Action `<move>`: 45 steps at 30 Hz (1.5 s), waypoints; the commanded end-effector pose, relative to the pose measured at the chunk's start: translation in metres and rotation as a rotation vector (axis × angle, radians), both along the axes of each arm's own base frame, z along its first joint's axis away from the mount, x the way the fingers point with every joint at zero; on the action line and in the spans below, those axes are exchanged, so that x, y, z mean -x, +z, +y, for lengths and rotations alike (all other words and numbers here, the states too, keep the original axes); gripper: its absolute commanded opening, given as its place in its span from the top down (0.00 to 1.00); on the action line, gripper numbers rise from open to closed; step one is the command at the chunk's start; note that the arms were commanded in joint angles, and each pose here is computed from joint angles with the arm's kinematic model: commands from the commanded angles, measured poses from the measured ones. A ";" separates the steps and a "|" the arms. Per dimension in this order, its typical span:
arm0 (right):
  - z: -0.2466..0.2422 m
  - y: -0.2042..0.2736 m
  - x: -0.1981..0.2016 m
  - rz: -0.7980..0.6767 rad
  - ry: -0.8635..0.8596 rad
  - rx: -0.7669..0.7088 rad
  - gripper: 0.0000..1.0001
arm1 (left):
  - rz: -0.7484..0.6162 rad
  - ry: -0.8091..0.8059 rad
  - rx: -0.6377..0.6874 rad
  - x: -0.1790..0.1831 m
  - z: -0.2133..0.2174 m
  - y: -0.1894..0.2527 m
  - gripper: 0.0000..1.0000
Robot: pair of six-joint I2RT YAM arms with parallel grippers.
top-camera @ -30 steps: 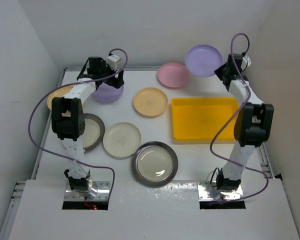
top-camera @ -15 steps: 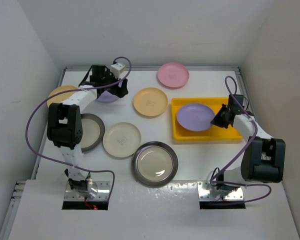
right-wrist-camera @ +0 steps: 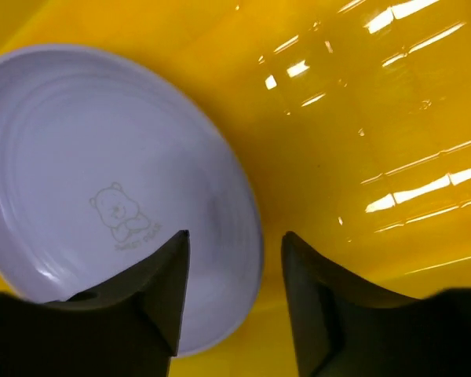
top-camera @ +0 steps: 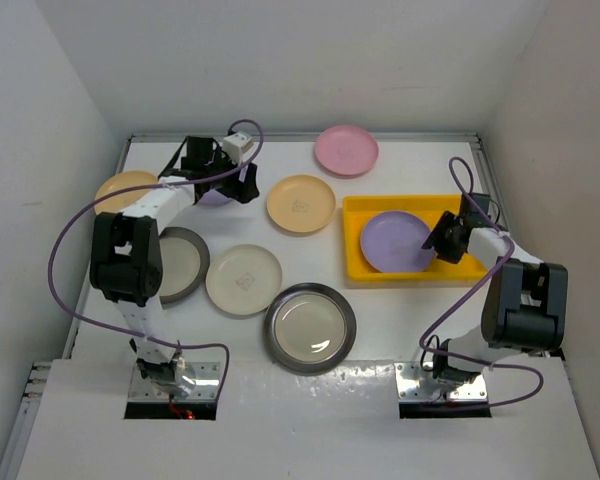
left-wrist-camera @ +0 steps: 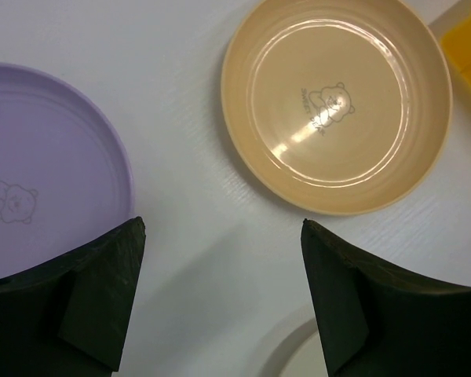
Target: Place the plates into the plastic bin on the countertop
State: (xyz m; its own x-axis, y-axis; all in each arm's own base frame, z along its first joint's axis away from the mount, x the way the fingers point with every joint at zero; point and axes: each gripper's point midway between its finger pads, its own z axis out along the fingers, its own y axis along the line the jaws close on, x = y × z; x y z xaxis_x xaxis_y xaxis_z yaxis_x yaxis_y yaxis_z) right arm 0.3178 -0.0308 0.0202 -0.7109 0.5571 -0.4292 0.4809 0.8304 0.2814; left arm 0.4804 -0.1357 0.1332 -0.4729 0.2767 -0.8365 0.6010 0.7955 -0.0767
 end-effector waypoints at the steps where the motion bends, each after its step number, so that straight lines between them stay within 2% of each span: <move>1: -0.013 0.023 -0.024 -0.091 0.032 0.082 0.47 | 0.022 -0.024 0.027 0.000 -0.022 0.014 0.19; 4: -0.013 0.029 -0.026 -0.091 0.049 0.098 0.34 | 0.087 -0.025 0.021 -0.006 -0.032 0.003 0.21; 9: -0.009 0.047 -0.034 -0.135 0.087 0.125 0.33 | 0.154 -0.006 0.044 -0.021 -0.052 -0.012 0.21; 10: -0.008 0.050 -0.036 -0.145 0.096 0.125 0.33 | 0.190 -0.002 0.025 -0.023 -0.055 -0.030 0.21; 12: -0.008 0.058 -0.039 -0.163 0.103 0.126 0.33 | 0.230 0.040 0.016 -0.031 -0.053 -0.040 0.21; 13: -0.006 0.062 -0.041 -0.174 0.110 0.122 0.33 | 0.291 0.058 0.003 -0.029 -0.052 -0.061 0.25; 19: -0.006 0.082 -0.050 -0.222 0.126 0.126 0.33 | 0.346 0.094 -0.051 -0.033 -0.053 -0.087 0.35; 26: 0.001 0.090 -0.053 -0.246 0.133 0.107 0.33 | 0.430 0.058 -0.021 -0.016 -0.065 -0.109 0.62; 27: 0.001 0.089 -0.052 -0.243 0.128 0.103 0.33 | 0.433 0.050 -0.014 -0.016 -0.067 -0.109 0.70; 31: 0.004 0.093 -0.051 -0.258 0.132 0.101 0.33 | 0.464 0.038 0.032 -0.013 -0.070 -0.110 0.86; 32: 0.005 0.093 -0.050 -0.258 0.136 0.103 0.33 | 0.467 0.037 0.043 -0.013 -0.067 -0.109 0.89; 33: 0.005 0.094 -0.050 -0.261 0.133 0.102 0.33 | 0.475 0.035 0.055 -0.012 -0.069 -0.108 0.97; 34: 0.006 0.094 -0.050 -0.263 0.139 0.104 0.33 | 0.479 0.046 0.071 -0.016 -0.065 -0.108 1.00; 37: 0.008 0.095 -0.050 -0.265 0.141 0.101 0.33 | 0.461 0.044 0.088 -0.024 -0.063 -0.097 1.00; 41: 0.014 0.108 -0.052 -0.300 0.158 0.100 0.33 | 0.286 0.015 0.023 -0.049 -0.056 -0.039 1.00; 42: 0.014 0.110 -0.053 -0.308 0.149 0.096 0.33 | 0.207 0.018 -0.005 -0.057 -0.051 -0.011 1.00; 45: 0.013 0.113 -0.054 -0.324 0.105 0.063 0.33 | 0.091 0.021 -0.012 -0.068 -0.048 0.036 1.00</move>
